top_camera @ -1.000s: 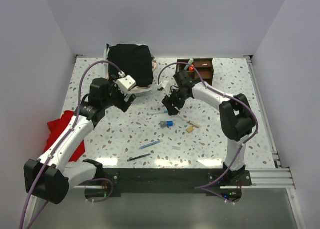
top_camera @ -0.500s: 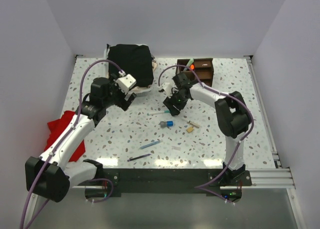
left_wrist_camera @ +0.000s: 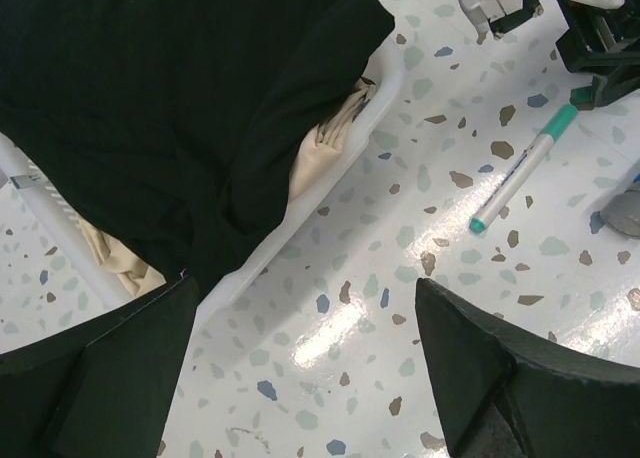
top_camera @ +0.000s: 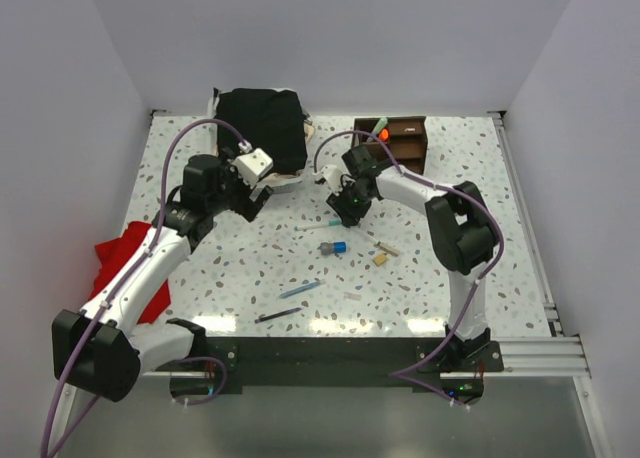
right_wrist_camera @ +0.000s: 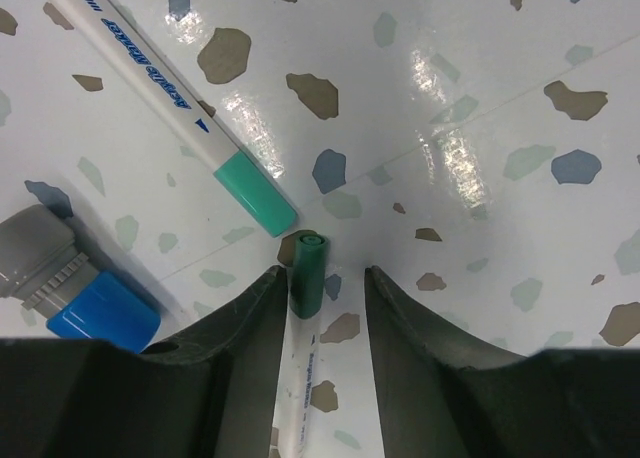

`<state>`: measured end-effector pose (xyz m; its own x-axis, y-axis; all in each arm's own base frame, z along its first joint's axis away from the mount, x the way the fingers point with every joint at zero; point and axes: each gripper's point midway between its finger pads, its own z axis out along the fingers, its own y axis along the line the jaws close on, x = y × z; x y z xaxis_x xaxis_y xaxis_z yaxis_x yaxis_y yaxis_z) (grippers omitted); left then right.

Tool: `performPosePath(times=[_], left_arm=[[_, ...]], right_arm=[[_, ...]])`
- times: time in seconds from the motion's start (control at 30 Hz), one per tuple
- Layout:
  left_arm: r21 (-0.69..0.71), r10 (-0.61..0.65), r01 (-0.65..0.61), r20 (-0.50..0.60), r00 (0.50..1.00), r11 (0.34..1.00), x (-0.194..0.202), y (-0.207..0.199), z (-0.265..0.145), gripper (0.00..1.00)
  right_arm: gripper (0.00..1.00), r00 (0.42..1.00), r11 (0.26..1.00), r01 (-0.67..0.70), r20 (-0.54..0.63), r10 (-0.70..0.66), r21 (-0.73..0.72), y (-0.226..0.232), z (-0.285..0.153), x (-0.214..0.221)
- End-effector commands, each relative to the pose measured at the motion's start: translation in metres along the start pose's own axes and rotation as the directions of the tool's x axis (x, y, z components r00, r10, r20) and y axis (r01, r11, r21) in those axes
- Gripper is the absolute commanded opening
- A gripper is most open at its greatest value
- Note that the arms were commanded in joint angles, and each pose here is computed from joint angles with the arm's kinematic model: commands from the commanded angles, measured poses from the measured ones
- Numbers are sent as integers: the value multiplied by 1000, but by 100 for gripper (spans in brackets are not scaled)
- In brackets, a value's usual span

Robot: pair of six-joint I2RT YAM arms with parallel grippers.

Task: Sort the stationery into containers
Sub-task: Pick up the pen from the center of the board.

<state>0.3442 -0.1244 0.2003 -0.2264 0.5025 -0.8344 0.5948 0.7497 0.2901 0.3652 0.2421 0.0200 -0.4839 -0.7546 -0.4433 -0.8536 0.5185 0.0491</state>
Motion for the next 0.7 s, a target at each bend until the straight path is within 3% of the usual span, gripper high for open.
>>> performPosePath(times=[0.0,0.2,0.33,0.47,0.57,0.67], left_arm=[[-31,19,-17,53,998,999,-17,9,0,95],[-33,23,-21,57,998,999,-18,9,-1,95],[-33,26,-24,55,998,999,-17,9,0,95],[-30,27,-25,63,998,999,-19,9,1,95],[-25,37,-35,76,996,999,-24,9,2,95],[-18,58,-57,88,994,998,-28,10,3,95]], right_arm=[[37,998,999,32,-54,-32,3,11,13,10],[25,992,999,32,-123,-30,18,24,22,27],[2,993,999,27,-118,-24,29,24,17,25],[0,995,996,66,-79,-62,54,17,-7,5],[0,999,998,50,16,-51,50,5,-46,-30],[0,979,999,-39,201,38,1,-13,-98,-79]])
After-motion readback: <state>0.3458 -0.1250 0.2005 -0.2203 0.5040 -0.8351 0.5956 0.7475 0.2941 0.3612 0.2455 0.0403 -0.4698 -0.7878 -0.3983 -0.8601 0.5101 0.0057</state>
